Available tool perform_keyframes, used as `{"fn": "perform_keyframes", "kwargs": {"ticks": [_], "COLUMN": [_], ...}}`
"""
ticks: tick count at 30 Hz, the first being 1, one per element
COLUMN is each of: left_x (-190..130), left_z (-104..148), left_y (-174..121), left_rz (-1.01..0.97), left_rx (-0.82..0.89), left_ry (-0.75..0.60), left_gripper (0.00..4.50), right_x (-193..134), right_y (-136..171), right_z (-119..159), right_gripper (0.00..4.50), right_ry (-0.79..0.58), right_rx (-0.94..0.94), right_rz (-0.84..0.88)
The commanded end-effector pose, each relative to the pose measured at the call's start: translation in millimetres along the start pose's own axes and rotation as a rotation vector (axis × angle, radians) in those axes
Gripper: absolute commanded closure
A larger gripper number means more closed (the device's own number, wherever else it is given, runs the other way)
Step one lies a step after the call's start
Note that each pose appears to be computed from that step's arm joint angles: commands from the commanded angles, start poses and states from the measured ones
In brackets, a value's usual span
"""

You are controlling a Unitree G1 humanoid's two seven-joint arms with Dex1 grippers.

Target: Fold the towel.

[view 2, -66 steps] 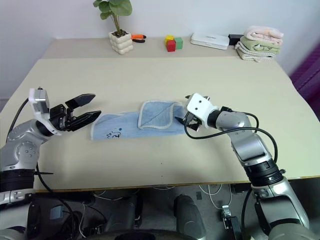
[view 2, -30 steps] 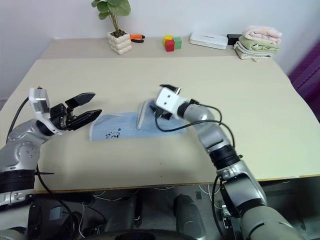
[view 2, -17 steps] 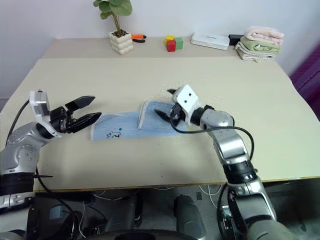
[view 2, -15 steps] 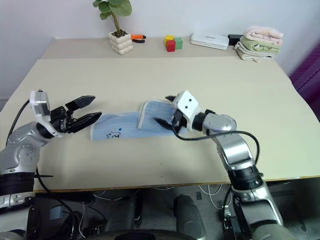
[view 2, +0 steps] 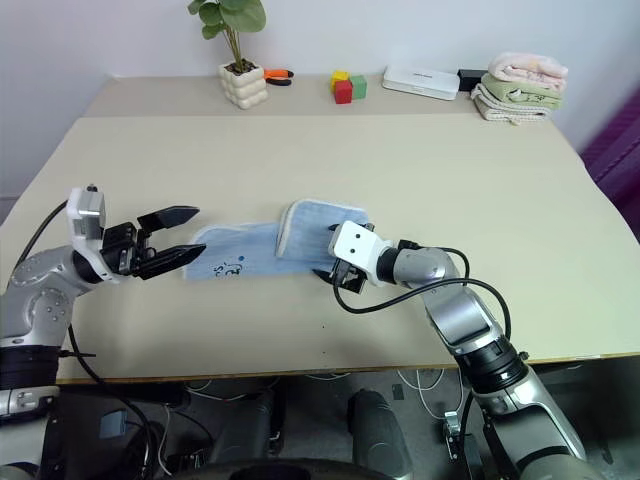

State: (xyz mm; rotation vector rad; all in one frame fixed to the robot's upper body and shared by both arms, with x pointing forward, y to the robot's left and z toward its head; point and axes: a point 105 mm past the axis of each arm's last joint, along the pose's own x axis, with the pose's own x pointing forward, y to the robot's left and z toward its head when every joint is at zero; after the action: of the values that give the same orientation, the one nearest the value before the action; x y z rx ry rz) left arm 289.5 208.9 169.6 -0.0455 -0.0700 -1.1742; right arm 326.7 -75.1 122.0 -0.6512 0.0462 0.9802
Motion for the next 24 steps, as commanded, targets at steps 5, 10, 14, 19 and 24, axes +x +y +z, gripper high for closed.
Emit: {"fn": "perform_keyframes", "kwargs": {"ticks": [5, 10, 14, 19, 24], "left_x": [2, 3, 3, 3, 3], "left_z": [3, 3, 3, 4, 5], "left_y": [-11, -11, -10, -9, -8], "left_rz": [-0.040, -0.037, -0.032, -0.030, -0.025], "left_rx": [0.020, 0.022, 0.026, 0.030, 0.033], "left_ry": [0.017, 0.014, 0.016, 0.014, 0.005], "left_gripper": [0.00, 0.00, 0.00, 0.00, 0.00], "right_x": [0, 2, 1, 1, 1], "right_y": [-13, -10, -10, -11, -11], "right_z": [14, 4, -2, -4, -6], "right_gripper": [0.18, 0.18, 0.18, 0.18, 1.87], "right_ry": [-0.059, -0.002, 0.018, 0.025, 0.036], "right_rx": [0.016, -0.131, -0.165, -0.182, -0.213], "right_rz": [-0.045, -0.032, -0.030, -0.028, -0.030]}}
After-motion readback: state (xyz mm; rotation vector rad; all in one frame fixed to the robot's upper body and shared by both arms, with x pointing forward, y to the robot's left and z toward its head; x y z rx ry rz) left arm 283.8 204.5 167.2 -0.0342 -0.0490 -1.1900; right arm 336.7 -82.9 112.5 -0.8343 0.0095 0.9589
